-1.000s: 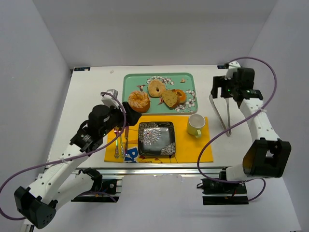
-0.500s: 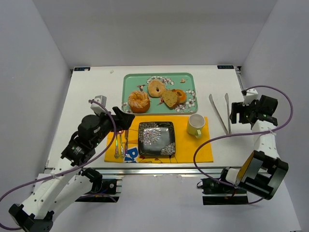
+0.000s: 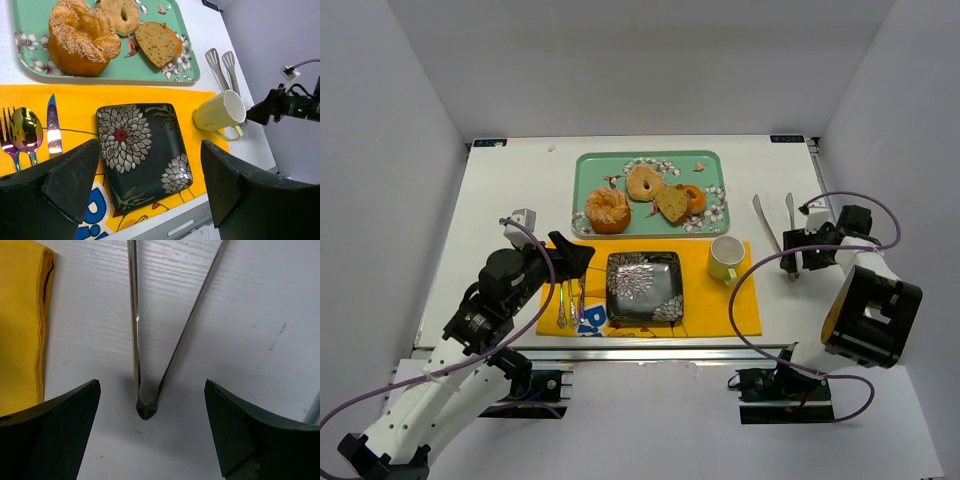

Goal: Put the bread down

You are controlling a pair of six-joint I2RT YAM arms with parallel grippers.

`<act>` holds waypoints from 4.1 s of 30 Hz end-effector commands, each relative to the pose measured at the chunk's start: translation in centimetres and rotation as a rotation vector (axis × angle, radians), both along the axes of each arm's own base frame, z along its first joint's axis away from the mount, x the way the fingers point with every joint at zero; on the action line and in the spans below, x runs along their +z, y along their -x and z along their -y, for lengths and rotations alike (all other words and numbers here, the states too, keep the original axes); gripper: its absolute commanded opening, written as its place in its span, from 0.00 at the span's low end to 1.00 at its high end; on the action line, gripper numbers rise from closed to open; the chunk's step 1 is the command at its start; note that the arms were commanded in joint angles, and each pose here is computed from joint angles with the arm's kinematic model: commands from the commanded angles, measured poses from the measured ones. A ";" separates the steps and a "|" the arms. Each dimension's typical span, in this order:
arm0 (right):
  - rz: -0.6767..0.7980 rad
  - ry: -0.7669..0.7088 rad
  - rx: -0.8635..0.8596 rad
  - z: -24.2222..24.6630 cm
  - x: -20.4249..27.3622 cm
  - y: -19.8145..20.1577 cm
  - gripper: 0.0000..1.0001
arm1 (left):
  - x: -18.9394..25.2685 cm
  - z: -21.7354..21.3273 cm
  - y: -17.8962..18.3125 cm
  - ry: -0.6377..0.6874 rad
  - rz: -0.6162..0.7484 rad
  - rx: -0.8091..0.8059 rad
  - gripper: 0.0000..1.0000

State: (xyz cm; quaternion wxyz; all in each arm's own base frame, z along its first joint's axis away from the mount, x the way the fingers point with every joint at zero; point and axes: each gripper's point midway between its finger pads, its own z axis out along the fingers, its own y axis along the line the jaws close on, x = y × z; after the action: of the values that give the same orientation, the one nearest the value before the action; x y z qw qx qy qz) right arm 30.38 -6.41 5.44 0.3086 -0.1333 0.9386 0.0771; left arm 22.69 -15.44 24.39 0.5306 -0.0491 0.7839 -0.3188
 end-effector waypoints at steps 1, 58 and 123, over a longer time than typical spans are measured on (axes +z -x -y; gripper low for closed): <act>0.027 0.014 0.030 -0.8 -0.1 -2.0 0.89 | -0.3 -0.4 0.1 -0.004 -0.013 0.020 0.91; 0.228 -0.258 0.465 -21.5 12.9 -13.4 0.48 | 2.3 -0.6 -0.7 0.030 0.002 0.066 0.91; -0.017 -0.428 0.916 -28.6 14.8 10.0 0.14 | 3.5 -1.6 -0.3 0.045 0.047 0.097 0.91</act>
State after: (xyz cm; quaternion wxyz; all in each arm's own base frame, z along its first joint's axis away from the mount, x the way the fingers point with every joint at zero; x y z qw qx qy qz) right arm 23.74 22.41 22.27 0.3008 -0.4571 0.7480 0.3757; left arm 23.00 -14.17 26.85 0.5509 -0.0920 0.7677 -0.3141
